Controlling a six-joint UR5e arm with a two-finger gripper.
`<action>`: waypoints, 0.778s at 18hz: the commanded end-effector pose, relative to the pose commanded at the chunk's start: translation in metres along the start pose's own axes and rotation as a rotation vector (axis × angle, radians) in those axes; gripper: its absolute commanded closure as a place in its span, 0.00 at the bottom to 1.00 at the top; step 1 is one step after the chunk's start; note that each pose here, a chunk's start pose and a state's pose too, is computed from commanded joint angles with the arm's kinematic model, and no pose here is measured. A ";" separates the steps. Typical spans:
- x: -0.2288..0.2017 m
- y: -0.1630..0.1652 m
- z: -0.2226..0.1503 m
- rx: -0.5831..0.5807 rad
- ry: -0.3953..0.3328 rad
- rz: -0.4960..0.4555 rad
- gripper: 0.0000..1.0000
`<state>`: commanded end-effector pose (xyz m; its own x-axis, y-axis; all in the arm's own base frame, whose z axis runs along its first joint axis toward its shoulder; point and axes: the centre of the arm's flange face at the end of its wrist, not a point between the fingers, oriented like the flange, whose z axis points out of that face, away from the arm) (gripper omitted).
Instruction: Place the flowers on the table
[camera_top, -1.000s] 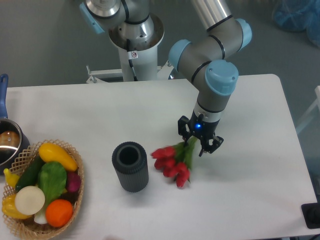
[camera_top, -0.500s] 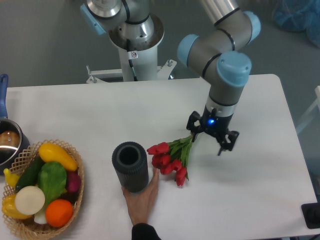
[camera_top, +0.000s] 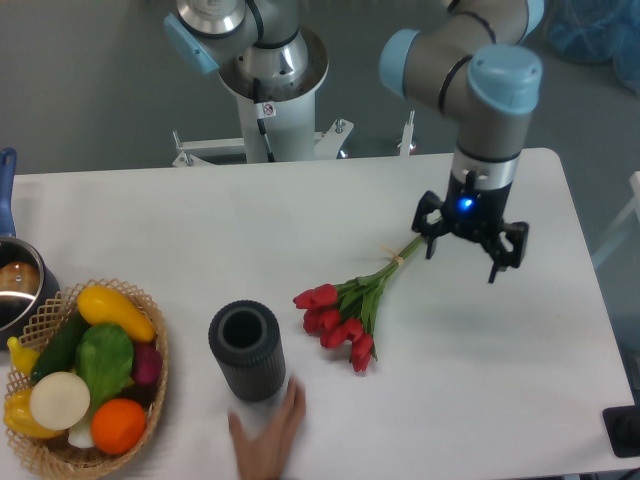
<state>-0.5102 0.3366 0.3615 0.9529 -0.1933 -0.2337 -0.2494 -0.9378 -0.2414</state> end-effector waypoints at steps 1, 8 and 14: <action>-0.002 0.009 0.000 -0.002 -0.001 0.032 0.00; 0.005 0.029 0.009 -0.126 0.028 0.198 0.00; 0.007 0.016 0.025 -0.115 0.052 0.215 0.00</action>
<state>-0.5117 0.3270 0.3324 0.8882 -0.4039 -0.2189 -0.4291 -0.8996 -0.0814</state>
